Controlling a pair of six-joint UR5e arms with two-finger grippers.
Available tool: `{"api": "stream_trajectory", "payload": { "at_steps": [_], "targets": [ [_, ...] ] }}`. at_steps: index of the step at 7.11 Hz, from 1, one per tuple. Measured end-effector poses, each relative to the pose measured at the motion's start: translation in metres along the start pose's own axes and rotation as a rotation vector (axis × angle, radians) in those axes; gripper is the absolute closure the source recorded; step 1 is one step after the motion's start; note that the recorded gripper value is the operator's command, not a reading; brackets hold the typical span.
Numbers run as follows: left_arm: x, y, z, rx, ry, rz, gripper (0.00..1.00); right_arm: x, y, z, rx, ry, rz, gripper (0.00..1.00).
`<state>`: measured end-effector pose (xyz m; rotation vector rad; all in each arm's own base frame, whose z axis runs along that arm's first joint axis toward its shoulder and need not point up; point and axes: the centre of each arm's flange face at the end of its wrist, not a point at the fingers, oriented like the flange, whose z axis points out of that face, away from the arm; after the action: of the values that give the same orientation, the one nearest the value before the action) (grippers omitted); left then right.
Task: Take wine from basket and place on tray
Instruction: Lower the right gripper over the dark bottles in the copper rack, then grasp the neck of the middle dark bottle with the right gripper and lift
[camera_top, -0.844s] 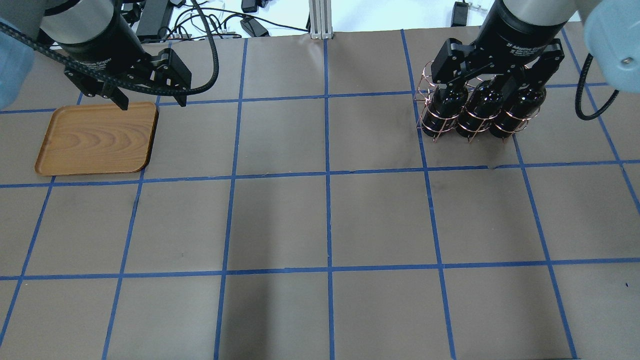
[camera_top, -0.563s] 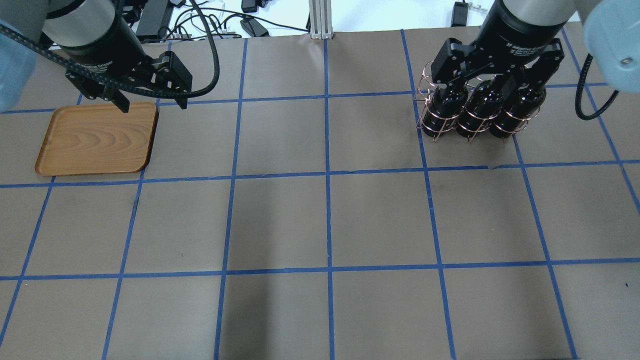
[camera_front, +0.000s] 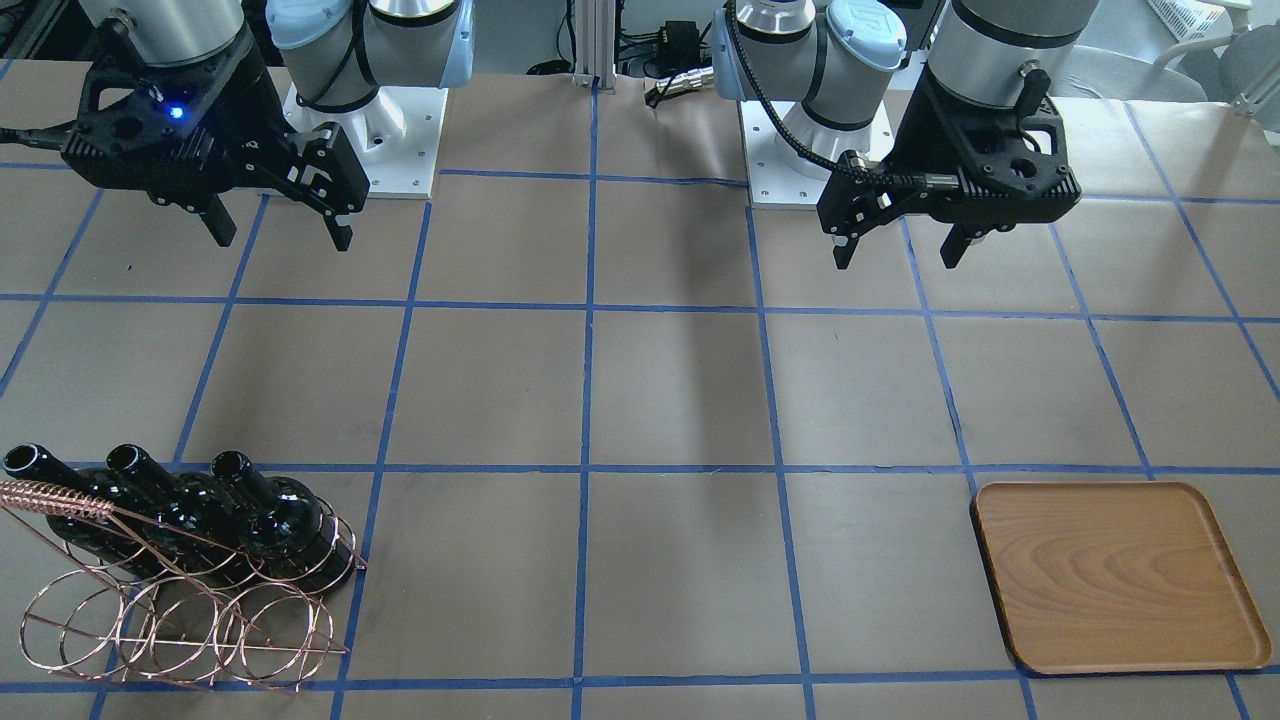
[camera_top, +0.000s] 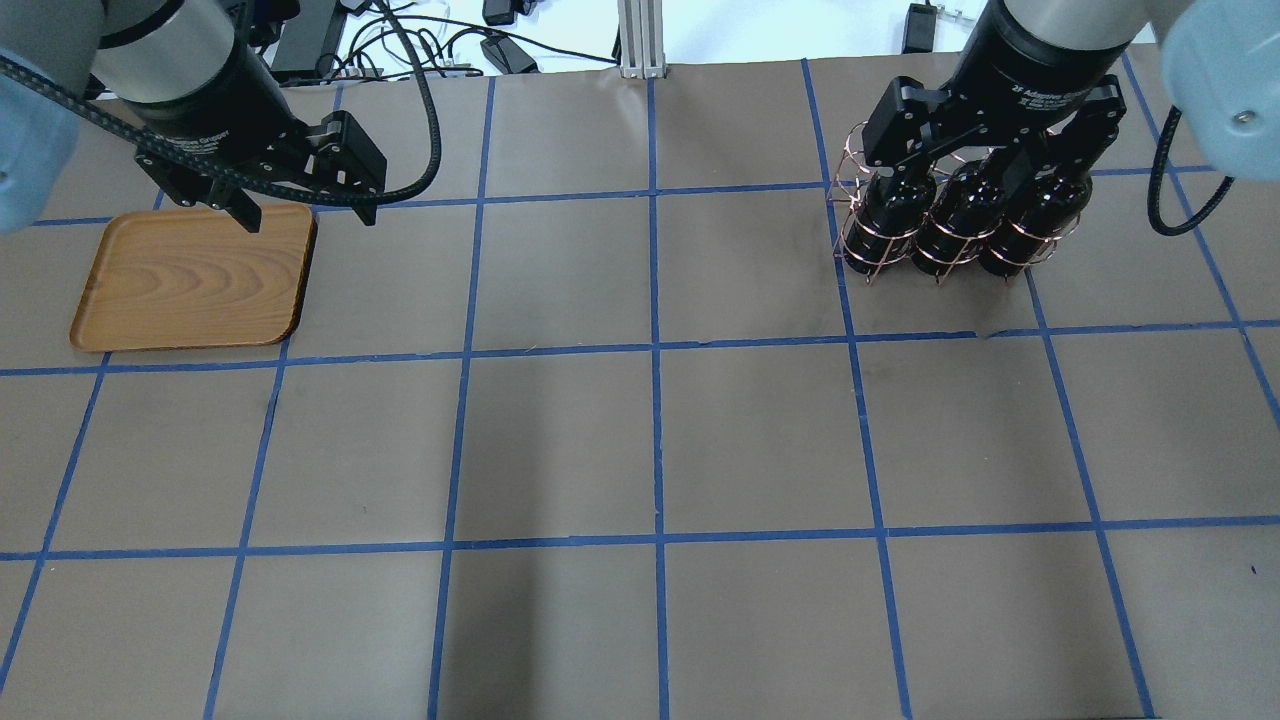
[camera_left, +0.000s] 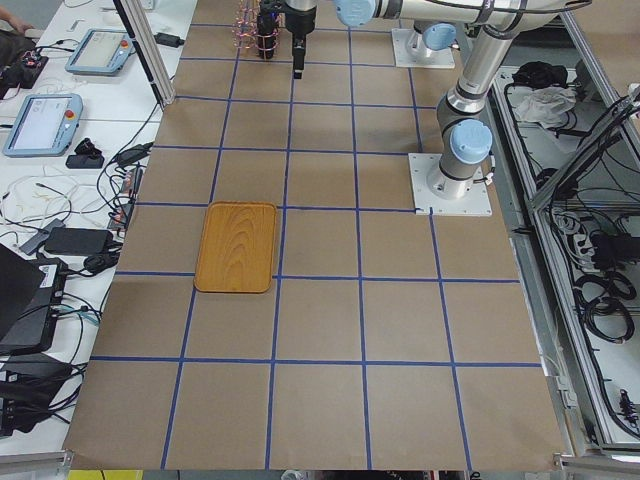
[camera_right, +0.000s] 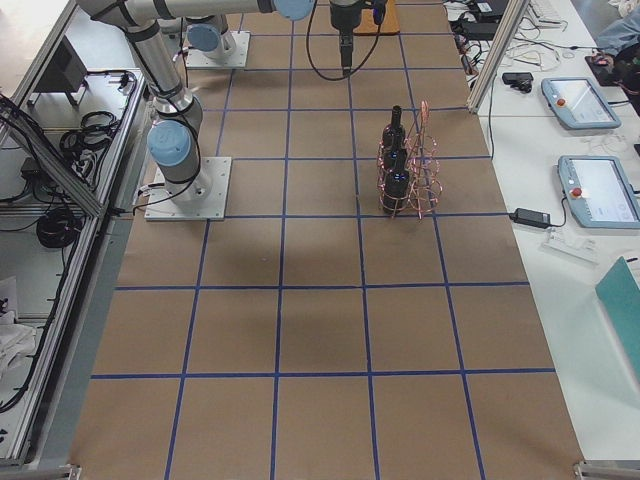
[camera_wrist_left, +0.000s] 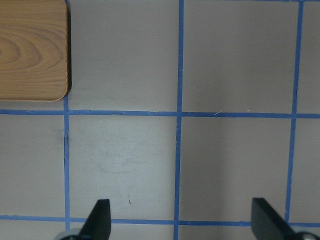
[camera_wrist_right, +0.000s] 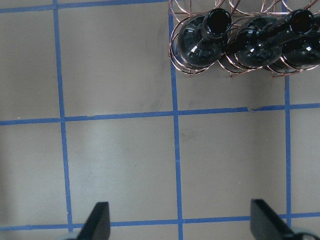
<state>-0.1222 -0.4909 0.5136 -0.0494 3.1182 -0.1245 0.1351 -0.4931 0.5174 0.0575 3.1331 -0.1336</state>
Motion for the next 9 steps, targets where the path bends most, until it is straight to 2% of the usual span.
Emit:
{"api": "stream_trajectory", "payload": {
  "at_steps": [2,4,6,9],
  "targets": [
    [0.000,0.003,-0.002,-0.006,-0.001,0.000,0.00,0.024,-0.034,0.016,-0.018,0.032,-0.022,0.00],
    [0.000,0.004,-0.001,-0.007,0.000,-0.001,0.00,0.066,-0.087,0.043,-0.036,0.027,-0.012,0.00],
    [0.000,0.003,-0.001,-0.008,0.000,-0.001,0.00,0.101,-0.125,0.082,-0.039,0.027,-0.049,0.00],
    [-0.001,0.003,0.000,-0.010,0.001,-0.002,0.00,0.117,-0.141,0.112,-0.059,0.029,-0.090,0.02]
  ]
}}
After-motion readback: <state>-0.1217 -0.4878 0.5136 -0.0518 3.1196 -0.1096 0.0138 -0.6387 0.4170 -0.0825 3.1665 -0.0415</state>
